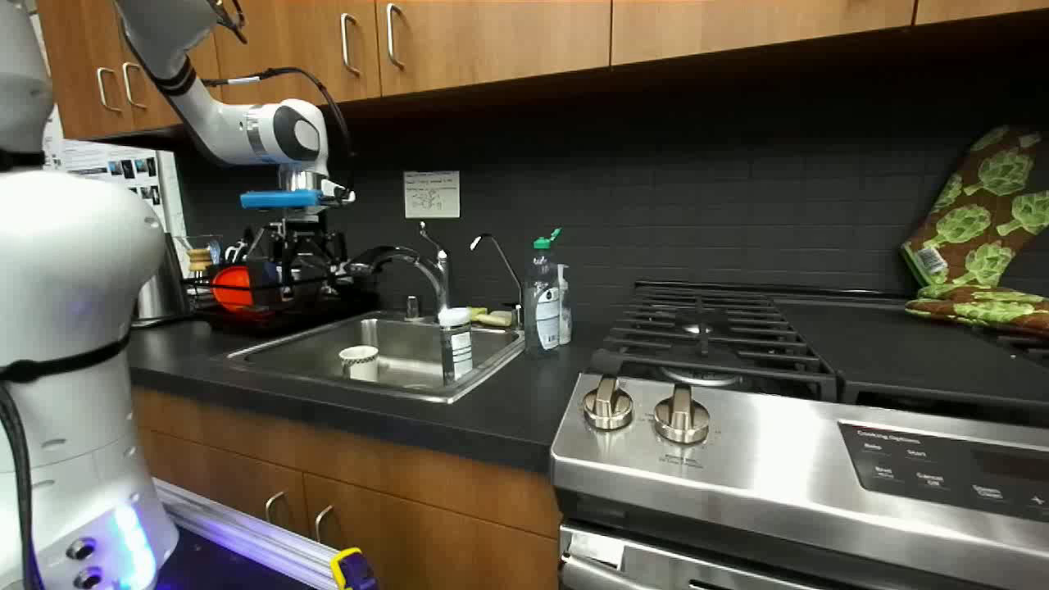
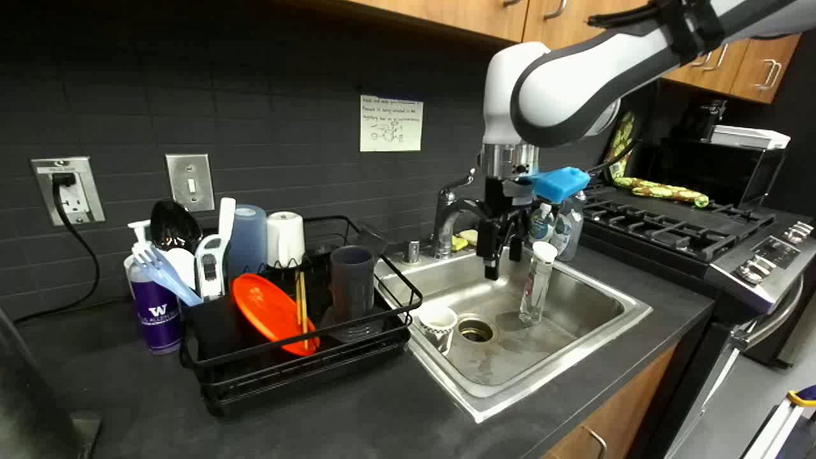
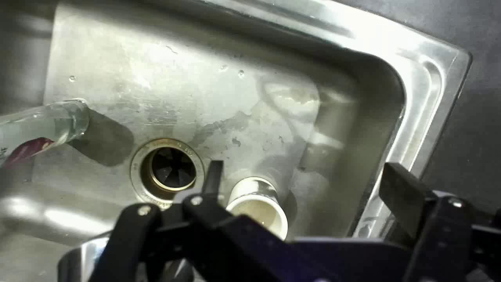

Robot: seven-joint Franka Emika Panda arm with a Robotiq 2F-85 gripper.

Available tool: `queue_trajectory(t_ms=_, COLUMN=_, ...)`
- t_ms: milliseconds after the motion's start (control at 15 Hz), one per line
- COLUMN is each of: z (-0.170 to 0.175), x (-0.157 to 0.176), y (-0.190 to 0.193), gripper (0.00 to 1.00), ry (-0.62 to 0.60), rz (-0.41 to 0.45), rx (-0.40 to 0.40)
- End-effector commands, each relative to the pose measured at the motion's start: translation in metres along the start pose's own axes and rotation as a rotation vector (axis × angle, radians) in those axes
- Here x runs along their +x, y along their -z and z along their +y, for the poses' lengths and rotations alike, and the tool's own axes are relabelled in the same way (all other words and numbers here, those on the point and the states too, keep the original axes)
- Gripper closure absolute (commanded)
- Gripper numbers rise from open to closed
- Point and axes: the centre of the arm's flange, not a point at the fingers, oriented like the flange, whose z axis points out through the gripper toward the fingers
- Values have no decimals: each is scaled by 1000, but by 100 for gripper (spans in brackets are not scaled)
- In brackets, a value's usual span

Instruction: Open the tap

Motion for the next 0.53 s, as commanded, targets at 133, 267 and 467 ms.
queue_trajectory(t_ms=133, z=0, x=0, y=2, gripper=0, ry=3, rz=7, rx=-2)
queue_trajectory(t_ms=267, z=-1, x=-2, y=3, gripper=0, ry=9, rz=12, rx=3)
queue_trajectory(t_ms=467, z=0, x=-9, y=6, gripper=0, ry=5, rz=33, rx=6)
